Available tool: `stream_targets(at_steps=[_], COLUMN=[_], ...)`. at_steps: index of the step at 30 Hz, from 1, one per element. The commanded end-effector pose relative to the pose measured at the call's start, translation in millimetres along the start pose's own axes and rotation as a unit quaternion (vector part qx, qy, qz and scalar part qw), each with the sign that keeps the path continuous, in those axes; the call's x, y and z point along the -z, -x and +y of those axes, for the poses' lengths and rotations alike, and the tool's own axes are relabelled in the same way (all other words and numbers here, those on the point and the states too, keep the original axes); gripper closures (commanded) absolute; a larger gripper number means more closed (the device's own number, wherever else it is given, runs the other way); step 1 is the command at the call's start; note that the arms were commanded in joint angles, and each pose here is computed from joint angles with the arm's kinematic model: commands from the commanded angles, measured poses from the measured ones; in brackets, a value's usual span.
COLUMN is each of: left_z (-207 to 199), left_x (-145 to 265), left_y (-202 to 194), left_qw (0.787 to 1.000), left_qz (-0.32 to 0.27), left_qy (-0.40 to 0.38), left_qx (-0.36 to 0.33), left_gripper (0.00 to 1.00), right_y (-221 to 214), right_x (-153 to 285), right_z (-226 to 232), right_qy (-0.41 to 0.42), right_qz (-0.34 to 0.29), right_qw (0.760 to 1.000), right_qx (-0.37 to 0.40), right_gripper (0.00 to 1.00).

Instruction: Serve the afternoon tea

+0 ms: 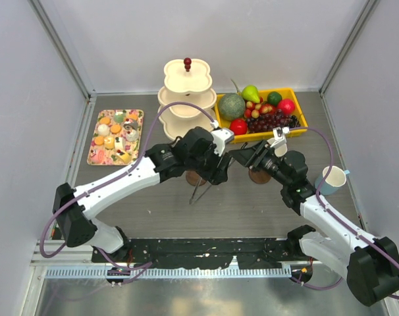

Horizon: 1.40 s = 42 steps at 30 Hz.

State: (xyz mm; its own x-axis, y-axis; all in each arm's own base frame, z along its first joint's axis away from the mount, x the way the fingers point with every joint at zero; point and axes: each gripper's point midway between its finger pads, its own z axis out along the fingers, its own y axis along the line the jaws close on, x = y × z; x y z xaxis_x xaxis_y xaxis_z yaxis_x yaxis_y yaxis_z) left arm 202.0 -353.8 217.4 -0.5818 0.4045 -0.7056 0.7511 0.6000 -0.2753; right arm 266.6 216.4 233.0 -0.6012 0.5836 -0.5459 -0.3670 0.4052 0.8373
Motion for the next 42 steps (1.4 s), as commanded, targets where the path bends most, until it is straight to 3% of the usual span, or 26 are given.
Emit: stream_targets(at_steps=[1,5,8,12,20,31,38,42], left_z=[-3.3,6.7,21.1,27.7,30.8,14.6,20.6,19.5], left_x=[19.7,32.1,42.1,61.6,67.9,27.0,10.3,7.2], left_y=[27.9,31.0,27.5,27.3,5.8,-7.9,-6.5,-3.0], left_qw=[0.997,0.992,0.984,0.967,0.947,0.958,0.962,0.962], left_qz=[-0.081,-0.123,-0.166,-0.236,-0.285,-0.243,-0.227,-0.235], left_qy=[0.002,0.026,0.053,0.060,0.048,0.016,0.065,0.072], left_qx=[-0.011,-0.017,-0.035,-0.081,-0.141,-0.149,-0.139,-0.123], left_gripper=[0.34,0.19,0.01,0.01,0.01,0.01,0.01,0.10], right_y=[6.4,10.6,12.6,14.7,14.1,17.1,19.3,18.5], right_x=[1.3,2.9,2.3,2.8,5.5,2.8,5.5,5.5], right_z=[14.2,11.9,12.9,13.3,10.3,9.9,10.4,7.8], right_qy=[0.027,0.015,0.011,0.008,-0.001,-0.008,-0.010,-0.014], right_qz=[-0.015,-0.024,-0.024,-0.023,-0.025,-0.027,-0.036,-0.036], right_qw=[1.000,1.000,1.000,1.000,1.000,1.000,0.999,0.999], right_qx=[0.003,0.002,0.003,0.002,0.000,-0.005,-0.007,-0.014], right_gripper=[0.73,0.76,0.77,0.77,0.78,0.78,0.78,0.78])
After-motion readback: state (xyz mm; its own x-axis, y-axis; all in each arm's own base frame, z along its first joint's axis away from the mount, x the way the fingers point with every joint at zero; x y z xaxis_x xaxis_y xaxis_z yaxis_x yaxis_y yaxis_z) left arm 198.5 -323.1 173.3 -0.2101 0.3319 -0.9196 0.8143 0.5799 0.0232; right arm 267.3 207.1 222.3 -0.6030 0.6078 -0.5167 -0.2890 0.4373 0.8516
